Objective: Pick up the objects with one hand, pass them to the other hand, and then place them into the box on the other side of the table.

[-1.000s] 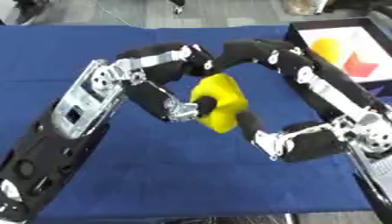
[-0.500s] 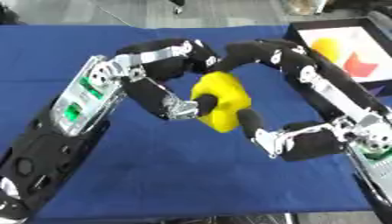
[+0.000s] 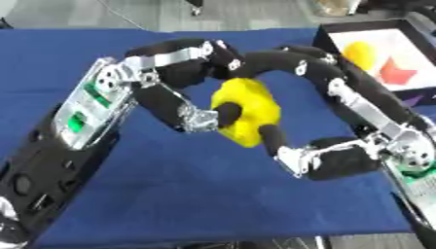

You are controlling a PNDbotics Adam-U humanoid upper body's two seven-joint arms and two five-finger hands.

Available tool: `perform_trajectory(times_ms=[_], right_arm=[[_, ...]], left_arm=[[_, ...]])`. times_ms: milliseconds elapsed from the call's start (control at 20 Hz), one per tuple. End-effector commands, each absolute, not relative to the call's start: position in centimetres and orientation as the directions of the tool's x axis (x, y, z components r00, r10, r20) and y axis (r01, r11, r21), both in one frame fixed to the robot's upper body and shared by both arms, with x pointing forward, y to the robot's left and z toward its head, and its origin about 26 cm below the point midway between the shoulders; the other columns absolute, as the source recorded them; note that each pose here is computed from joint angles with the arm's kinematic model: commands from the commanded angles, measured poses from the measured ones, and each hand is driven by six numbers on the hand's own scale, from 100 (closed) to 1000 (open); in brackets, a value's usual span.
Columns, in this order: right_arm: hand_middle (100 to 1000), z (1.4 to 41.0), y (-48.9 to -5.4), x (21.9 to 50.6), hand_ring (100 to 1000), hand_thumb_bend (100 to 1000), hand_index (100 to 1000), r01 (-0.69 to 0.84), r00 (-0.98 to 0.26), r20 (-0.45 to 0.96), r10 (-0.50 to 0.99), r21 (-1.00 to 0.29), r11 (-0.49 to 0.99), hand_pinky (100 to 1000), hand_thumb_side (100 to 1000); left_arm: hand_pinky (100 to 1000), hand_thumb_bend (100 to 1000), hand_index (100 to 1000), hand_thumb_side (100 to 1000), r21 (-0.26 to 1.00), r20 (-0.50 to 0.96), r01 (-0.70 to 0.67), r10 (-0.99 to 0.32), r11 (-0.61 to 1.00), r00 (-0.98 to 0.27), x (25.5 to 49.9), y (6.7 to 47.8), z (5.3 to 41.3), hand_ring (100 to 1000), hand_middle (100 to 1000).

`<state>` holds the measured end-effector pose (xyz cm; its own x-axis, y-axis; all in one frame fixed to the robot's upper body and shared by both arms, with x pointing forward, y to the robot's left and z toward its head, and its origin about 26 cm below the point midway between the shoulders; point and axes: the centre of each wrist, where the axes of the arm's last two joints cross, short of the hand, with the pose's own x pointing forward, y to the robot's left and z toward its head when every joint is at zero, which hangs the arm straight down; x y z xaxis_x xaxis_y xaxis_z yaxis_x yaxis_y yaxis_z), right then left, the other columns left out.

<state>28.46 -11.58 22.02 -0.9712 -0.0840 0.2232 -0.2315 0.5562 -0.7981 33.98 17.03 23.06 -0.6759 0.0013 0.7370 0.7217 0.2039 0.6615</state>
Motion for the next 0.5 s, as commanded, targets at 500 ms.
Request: perform_trajectory(times_ms=[500], right_arm=[[755,21.73,-12.13,28.34,780,100,917,-0.169,-0.985,0.164,-0.057,-0.838,0.519,785,111]], left_arm=[[788,156,556,267,0.703,0.701,0.696,0.024,0.146,-0.713,32.94,16.12,24.91,523,432]])
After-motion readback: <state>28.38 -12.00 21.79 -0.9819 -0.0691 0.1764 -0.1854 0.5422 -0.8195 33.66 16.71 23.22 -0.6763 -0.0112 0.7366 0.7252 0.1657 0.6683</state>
